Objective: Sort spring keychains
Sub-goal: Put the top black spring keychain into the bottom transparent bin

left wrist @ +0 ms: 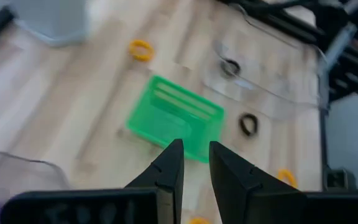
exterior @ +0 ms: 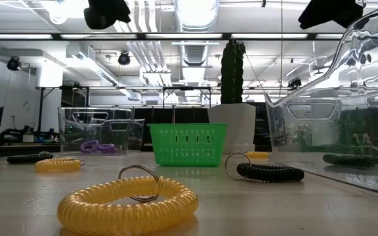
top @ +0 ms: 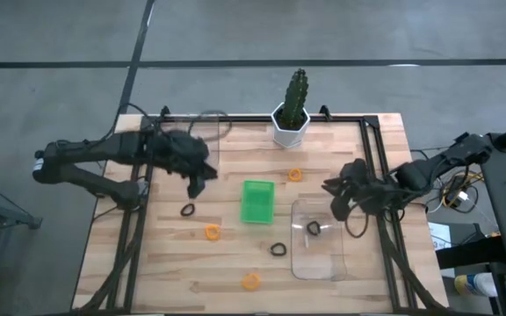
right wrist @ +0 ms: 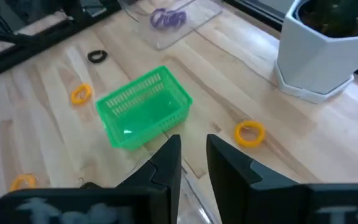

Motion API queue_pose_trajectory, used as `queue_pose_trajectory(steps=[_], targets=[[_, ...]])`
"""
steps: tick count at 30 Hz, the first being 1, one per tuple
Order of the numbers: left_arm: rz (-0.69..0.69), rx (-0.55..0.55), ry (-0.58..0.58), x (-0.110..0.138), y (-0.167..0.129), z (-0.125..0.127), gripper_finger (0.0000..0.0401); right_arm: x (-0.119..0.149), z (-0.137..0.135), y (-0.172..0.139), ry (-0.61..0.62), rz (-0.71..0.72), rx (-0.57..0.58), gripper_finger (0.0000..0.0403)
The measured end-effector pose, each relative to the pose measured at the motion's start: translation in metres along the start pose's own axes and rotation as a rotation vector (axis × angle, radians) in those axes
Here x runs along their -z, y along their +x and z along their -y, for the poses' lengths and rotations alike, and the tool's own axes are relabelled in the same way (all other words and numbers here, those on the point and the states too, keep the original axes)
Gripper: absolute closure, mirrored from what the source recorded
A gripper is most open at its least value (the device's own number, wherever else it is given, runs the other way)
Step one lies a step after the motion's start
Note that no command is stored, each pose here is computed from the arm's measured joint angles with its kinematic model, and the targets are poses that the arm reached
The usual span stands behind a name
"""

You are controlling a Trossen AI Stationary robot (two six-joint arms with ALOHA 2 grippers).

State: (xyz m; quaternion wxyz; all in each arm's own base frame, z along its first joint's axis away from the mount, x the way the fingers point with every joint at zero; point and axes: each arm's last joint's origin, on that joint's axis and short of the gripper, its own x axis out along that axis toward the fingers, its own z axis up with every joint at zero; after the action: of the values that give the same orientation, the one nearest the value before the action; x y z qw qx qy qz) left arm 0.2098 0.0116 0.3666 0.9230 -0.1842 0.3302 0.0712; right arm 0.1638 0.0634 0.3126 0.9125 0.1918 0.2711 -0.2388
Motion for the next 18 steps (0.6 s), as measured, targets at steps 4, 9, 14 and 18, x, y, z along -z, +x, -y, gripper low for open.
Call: queue_pose_trajectory(steps=[4,9,14,18], targets=[[-0.057,0.032,0.0,0.011,0.009,0.018,0.0332,-0.001,0.009,-0.008,0.005,0.021,-0.027,0.0324],[-0.157,0.008,-0.12,0.034,0.026,0.022,0.0332,-0.003,0.012,-0.012,-0.022,0.036,-0.047,0.0325],[-0.294,-0.099,-0.296,0.068,0.048,0.009,0.0332,-0.003,0.011,-0.012,-0.079,0.035,-0.054,0.0332],[-0.386,-0.264,-0.431,0.101,0.062,-0.008,0.0332,-0.003,0.011,-0.012,-0.1,0.035,-0.055,0.0335]])
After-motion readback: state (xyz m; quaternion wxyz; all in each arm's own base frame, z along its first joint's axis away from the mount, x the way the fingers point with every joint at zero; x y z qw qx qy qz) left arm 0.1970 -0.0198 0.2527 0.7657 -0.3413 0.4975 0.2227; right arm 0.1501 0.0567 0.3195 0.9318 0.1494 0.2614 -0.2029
